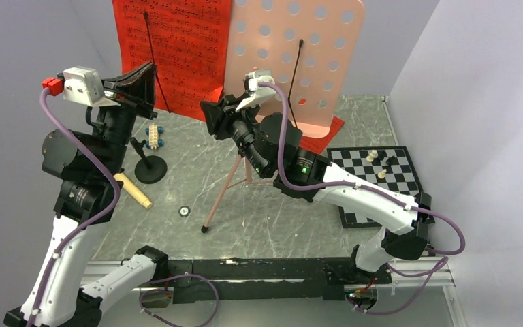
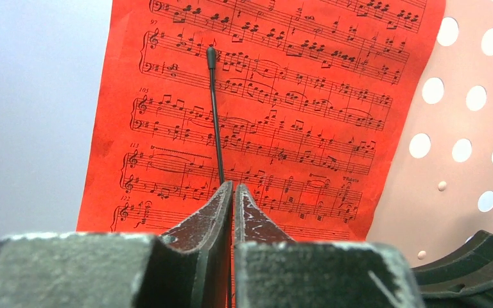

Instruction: Pack up the instrument practice props

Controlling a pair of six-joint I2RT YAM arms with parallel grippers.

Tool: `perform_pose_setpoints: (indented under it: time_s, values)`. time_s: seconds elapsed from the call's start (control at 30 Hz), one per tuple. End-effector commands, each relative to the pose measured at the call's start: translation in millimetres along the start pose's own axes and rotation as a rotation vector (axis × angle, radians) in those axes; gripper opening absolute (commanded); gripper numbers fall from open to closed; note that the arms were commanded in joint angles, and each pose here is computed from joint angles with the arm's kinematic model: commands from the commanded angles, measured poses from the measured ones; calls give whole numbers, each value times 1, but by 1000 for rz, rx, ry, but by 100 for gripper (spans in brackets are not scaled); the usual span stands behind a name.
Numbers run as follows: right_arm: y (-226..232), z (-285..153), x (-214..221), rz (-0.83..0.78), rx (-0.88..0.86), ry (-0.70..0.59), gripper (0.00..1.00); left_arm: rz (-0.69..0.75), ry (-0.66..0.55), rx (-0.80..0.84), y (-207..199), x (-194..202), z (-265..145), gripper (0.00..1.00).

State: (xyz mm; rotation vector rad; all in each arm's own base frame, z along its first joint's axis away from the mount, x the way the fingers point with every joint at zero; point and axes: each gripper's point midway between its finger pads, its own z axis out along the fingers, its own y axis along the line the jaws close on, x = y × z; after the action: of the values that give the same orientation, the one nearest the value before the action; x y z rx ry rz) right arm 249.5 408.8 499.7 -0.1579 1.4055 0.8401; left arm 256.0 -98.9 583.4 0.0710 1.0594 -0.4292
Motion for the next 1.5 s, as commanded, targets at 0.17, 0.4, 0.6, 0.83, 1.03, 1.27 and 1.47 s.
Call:
perform_pose_setpoints:
  time_s: [0.17,0.4,0.6,0.83,1.03,1.27,1.47]
  values:
    - [4,5,-22,34,-11,-61,37,20,-25,-17,3,-9,3,34]
    - [6,6,-21,35,-16,-55,38,30,34,-39,8,7,9,33]
    - [5,6,-22,31,-18,-56,36,27,39,-12,3,12,10,16]
    - [5,4,-28,45,-29,-72,28,13,-12,30,-4,0,0,0]
    - [6,1,-31,55,-39,-75,16,-3,-36,34,-5,-9,-5,0]
    - [3,-8,-42,69,-44,-92,0,-5,-54,23,-3,-17,-11,0]
    - [-1,-22,-49,73,-61,-88,0,-4,-57,13,-2,-18,-15,0]
